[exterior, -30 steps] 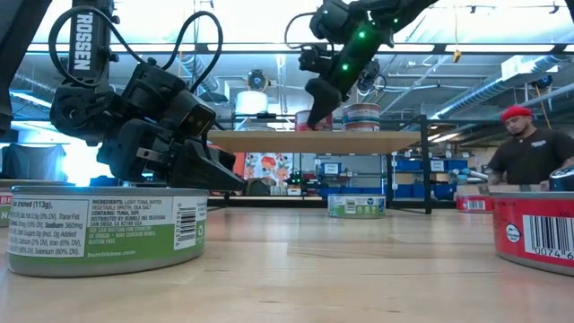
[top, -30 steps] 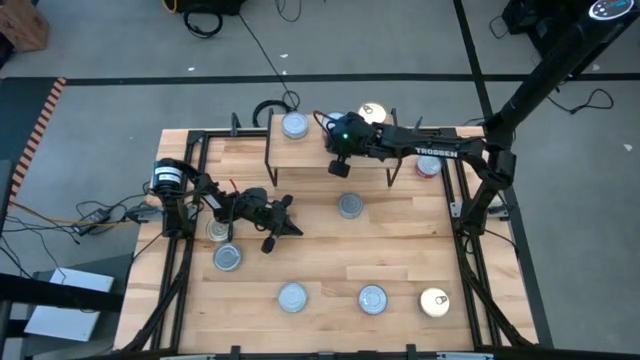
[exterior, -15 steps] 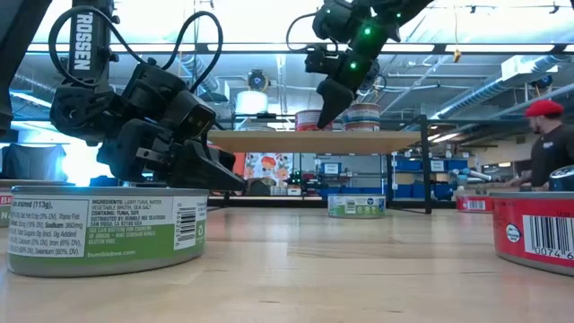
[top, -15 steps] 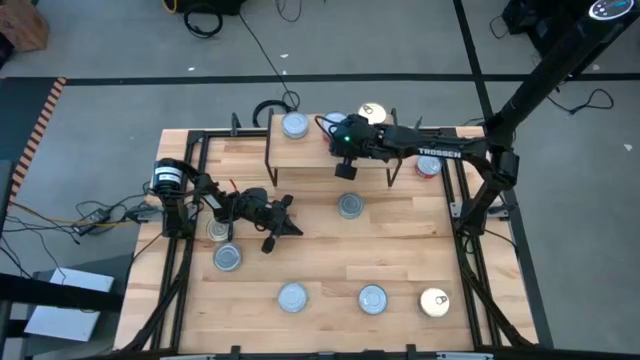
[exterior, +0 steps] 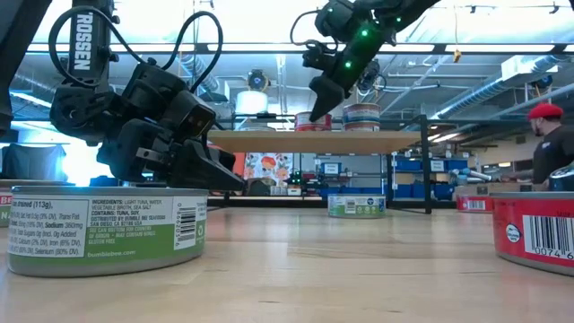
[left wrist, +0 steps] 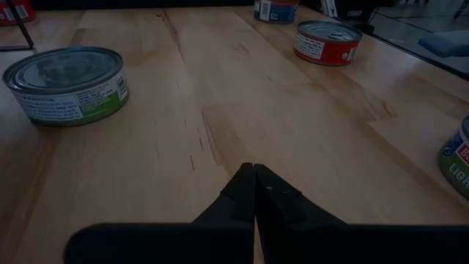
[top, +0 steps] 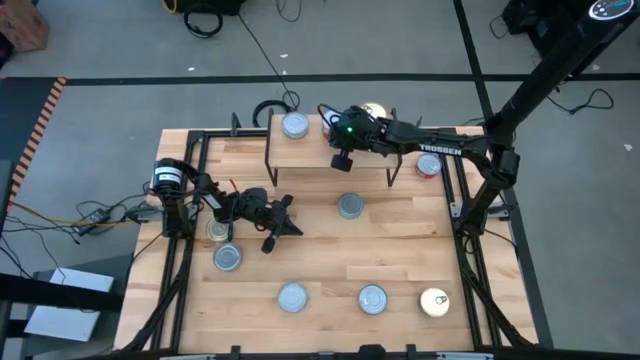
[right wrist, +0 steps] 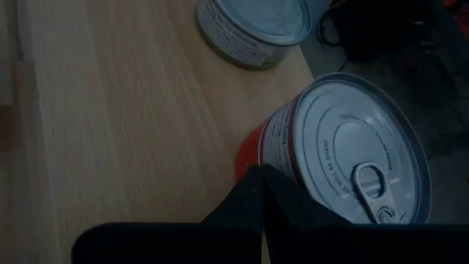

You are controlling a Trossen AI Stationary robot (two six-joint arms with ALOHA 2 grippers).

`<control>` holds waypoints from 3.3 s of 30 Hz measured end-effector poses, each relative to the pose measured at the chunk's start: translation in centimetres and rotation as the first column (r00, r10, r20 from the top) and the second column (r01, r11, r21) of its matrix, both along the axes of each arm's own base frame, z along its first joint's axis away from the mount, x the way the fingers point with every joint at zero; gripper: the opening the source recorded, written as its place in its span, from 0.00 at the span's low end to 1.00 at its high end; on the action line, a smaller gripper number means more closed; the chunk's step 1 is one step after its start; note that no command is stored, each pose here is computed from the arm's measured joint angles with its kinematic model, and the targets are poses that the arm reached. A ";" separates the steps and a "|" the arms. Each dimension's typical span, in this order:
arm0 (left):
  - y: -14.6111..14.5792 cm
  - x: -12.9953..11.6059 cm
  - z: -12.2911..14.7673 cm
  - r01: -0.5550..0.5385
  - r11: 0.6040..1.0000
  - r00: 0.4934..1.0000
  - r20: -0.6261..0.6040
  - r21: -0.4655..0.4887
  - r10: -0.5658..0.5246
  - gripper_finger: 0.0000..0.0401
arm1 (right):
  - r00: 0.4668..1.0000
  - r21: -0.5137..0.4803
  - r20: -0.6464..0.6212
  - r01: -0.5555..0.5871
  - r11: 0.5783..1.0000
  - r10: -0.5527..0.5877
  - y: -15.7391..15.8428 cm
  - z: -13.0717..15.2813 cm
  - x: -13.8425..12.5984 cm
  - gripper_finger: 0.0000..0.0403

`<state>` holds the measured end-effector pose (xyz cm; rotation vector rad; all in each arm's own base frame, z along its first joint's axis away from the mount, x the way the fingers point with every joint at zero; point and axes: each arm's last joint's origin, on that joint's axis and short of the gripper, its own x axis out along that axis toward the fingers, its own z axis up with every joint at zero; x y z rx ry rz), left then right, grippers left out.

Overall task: Stack canned seafood by type on shelf
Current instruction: Stack the blue and pink tuna can on top of the blue and pink tuna can on the shelf, then stack the green and white tuna can on top of the green and white tuna can on the shelf

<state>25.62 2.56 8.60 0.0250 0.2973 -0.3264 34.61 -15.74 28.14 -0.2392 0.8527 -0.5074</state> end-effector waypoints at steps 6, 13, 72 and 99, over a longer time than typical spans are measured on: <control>0.0 0.0 0.0 0.000 1.000 1.000 0.000 0.000 0.000 0.01 | 0.997 0.005 -0.004 -0.075 0.997 0.075 3.0 0.8 0.4 0.02; -0.1 0.0 0.0 0.003 1.000 1.000 0.000 0.000 -0.003 0.01 | 0.982 0.118 -0.048 -0.174 0.978 0.180 10.1 1.3 0.2 0.02; -9.8 2.9 3.6 0.057 0.928 0.757 -0.590 -0.368 -0.280 0.35 | 0.971 0.222 0.111 -0.233 0.947 0.213 20.0 -8.6 -1.4 0.02; -7.8 3.4 3.7 -0.022 0.942 0.793 -0.579 -0.336 -0.188 0.00 | 0.968 0.220 0.115 -0.245 0.944 0.224 20.3 -8.6 -1.4 0.02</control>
